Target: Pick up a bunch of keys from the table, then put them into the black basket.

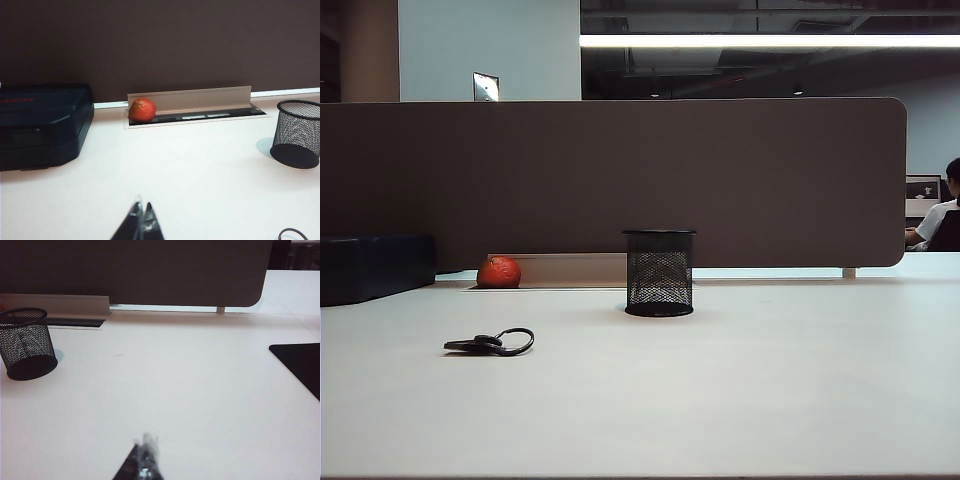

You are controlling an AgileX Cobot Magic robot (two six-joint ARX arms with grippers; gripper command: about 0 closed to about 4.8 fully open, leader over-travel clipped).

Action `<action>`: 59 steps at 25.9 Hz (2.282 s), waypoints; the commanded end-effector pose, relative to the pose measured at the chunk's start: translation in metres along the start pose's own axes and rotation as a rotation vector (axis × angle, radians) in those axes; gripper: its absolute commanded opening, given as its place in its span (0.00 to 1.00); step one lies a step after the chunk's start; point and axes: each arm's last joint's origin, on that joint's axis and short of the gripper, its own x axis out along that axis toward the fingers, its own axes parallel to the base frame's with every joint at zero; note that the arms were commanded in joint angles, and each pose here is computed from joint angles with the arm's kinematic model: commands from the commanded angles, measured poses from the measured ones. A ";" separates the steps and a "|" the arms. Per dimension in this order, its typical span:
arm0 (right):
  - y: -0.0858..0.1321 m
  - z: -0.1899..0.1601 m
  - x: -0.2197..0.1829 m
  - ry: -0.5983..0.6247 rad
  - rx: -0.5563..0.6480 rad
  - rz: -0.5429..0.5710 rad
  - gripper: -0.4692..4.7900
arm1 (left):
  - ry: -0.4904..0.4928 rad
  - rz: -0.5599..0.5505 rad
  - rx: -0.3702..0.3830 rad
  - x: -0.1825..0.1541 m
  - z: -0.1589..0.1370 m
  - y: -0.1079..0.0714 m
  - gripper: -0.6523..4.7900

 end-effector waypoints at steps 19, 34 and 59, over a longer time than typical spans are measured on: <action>0.000 0.003 0.000 -0.026 -0.005 0.005 0.08 | -0.014 -0.003 0.000 0.000 0.002 0.000 0.11; 0.000 0.005 -0.001 -0.033 -0.005 0.005 0.08 | -0.078 0.000 0.011 0.000 0.008 0.000 0.11; 0.003 0.049 -0.021 0.009 0.120 0.050 0.08 | -0.097 -0.275 -0.018 -0.027 0.099 -0.007 0.46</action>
